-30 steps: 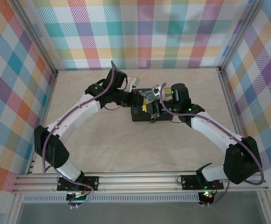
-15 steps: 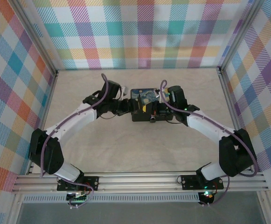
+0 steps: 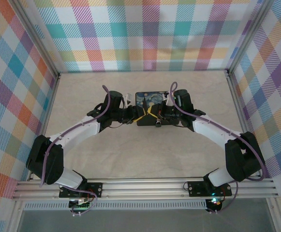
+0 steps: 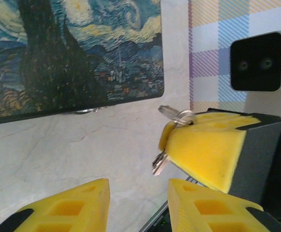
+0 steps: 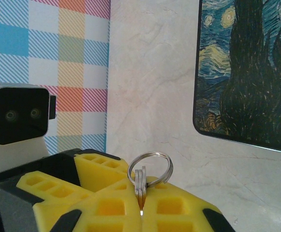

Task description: Unlock a padlock with a key

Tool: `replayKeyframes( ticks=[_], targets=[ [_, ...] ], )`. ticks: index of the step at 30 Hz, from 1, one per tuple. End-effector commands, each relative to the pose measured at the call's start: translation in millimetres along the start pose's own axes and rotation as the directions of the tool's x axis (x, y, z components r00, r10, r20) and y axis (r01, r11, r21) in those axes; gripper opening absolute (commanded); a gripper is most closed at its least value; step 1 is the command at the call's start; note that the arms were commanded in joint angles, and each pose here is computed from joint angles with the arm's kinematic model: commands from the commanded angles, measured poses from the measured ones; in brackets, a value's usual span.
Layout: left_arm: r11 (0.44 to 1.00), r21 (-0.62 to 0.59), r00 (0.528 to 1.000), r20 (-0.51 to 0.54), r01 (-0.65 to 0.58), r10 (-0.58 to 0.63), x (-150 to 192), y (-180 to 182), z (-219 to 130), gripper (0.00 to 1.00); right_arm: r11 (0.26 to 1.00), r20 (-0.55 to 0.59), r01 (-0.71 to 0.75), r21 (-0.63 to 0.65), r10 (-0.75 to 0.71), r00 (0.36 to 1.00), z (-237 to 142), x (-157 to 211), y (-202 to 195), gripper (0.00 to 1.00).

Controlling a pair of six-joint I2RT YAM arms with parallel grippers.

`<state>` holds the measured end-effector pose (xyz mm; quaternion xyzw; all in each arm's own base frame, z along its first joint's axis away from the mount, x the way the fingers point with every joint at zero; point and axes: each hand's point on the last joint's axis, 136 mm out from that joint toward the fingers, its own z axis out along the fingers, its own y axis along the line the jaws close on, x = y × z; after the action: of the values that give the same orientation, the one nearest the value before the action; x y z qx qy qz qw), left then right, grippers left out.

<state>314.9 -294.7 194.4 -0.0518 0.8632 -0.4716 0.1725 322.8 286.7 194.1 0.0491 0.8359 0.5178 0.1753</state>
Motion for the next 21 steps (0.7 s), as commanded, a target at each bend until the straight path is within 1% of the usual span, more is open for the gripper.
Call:
replayKeyframes(
  ticks=[1, 4, 10, 15, 21],
  targets=[
    [0.998, 0.066, 1.0, 0.005, -0.009, 0.009, 0.1, -15.4, -2.3, 0.35, 1.0, 0.01, -0.015, -0.026, 0.015, 1.0, 2.6, -1.2, 7.2, 0.03],
    [0.998, 0.068, 1.0, 0.002, -0.009, 0.009, 1.2, -15.4, -1.5, 0.33, 0.999, 0.005, -0.026, -0.039, 0.026, 1.0, 3.8, -0.4, 8.8, 0.04],
    [0.998, 0.06, 1.0, -0.013, -0.01, 0.011, 4.5, -12.9, 4.3, 0.24, 0.997, -0.004, -0.045, -0.055, 0.045, 0.999, 5.8, 2.2, 12.6, 0.04],
    [0.998, 0.06, 1.0, -0.012, -0.011, 0.012, 3.8, -13.6, 5.2, 0.23, 0.995, -0.018, -0.057, -0.076, 0.056, 0.998, 8.5, 5.5, 17.4, 0.04],
    [0.999, 0.053, 1.0, -0.009, -0.008, 0.008, 3.3, -11.8, 5.9, 0.17, 0.993, -0.03, -0.075, -0.087, 0.073, 0.997, 11.6, 9.2, 19.4, 0.04]
  ],
)
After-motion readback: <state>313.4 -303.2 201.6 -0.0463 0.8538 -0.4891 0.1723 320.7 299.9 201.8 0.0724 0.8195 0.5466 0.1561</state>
